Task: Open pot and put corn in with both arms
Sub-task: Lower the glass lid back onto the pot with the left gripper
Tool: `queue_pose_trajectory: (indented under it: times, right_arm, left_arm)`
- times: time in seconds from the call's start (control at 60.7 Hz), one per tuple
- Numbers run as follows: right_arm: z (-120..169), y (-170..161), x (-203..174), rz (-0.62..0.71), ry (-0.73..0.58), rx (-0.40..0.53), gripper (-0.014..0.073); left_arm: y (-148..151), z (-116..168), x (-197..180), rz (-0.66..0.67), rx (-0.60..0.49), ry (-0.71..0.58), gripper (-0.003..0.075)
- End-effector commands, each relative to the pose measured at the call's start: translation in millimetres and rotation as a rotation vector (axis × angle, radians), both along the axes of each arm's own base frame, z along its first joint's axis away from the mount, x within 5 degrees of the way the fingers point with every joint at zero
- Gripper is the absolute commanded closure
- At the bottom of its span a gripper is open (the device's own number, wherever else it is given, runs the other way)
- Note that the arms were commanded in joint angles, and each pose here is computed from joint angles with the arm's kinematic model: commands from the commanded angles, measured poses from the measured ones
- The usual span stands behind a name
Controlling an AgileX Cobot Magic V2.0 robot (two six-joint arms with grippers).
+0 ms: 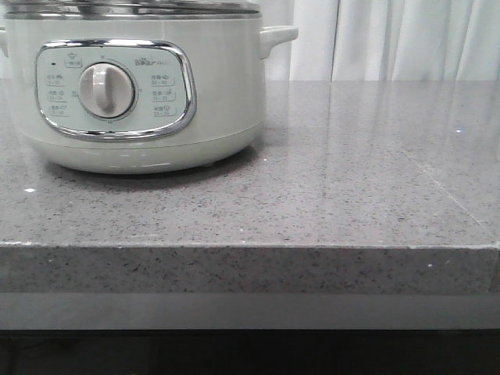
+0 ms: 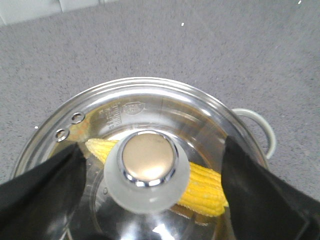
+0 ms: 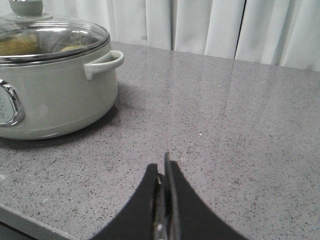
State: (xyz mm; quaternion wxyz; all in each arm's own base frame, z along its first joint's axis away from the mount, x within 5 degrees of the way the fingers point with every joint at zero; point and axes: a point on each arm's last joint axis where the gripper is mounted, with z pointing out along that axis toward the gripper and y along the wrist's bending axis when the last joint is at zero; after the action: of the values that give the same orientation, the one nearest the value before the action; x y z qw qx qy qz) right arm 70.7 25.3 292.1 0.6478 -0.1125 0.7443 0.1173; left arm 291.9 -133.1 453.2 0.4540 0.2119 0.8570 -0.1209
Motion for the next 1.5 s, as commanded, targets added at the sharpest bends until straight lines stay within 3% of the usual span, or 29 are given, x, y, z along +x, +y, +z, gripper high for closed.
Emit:
queue_pose_trajectory:
  times: [0.0, 0.247, 0.362, 0.692, 1.005, 1.219, 1.483]
  right_arm:
    - [16.4, -2.0, 1.3, -0.025, -0.106, 0.016, 0.0657]
    - [16.4, -2.0, 1.3, -0.025, -0.106, 0.016, 0.0657]
    - [16.4, -2.0, 1.3, -0.025, -0.106, 0.016, 0.0657]
    - [16.4, -2.0, 1.3, -0.025, -0.106, 0.016, 0.0657]
    - [16.4, -2.0, 1.3, -0.025, -0.106, 0.016, 0.0657]
    - [16.4, -2.0, 1.3, -0.025, -0.106, 0.016, 0.0657]
    - [16.4, -2.0, 1.3, -0.025, -0.106, 0.016, 0.0657]
  left_arm:
    - [10.4, 29.7, -28.7, 0.0, -0.069, -0.124, 0.0223]
    - [37.8, 26.4, -88.6, 0.006, -0.084, -0.203, 0.0614]
    - [51.1, 19.8, -118.3, 0.011, -0.105, -0.249, 0.0738]
    - [91.1, -29.6, -208.8, 0.019, -0.16, -0.367, 0.0738]
    - [125.1, -88.5, -284.9, 0.029, -0.263, -0.596, 0.0738]
    - [134.6, -105.3, -306.5, 0.03, -0.299, -0.68, 0.0738]
    - [132.1, -115.9, -300.7, 0.03, -0.285, -0.648, 0.0738]
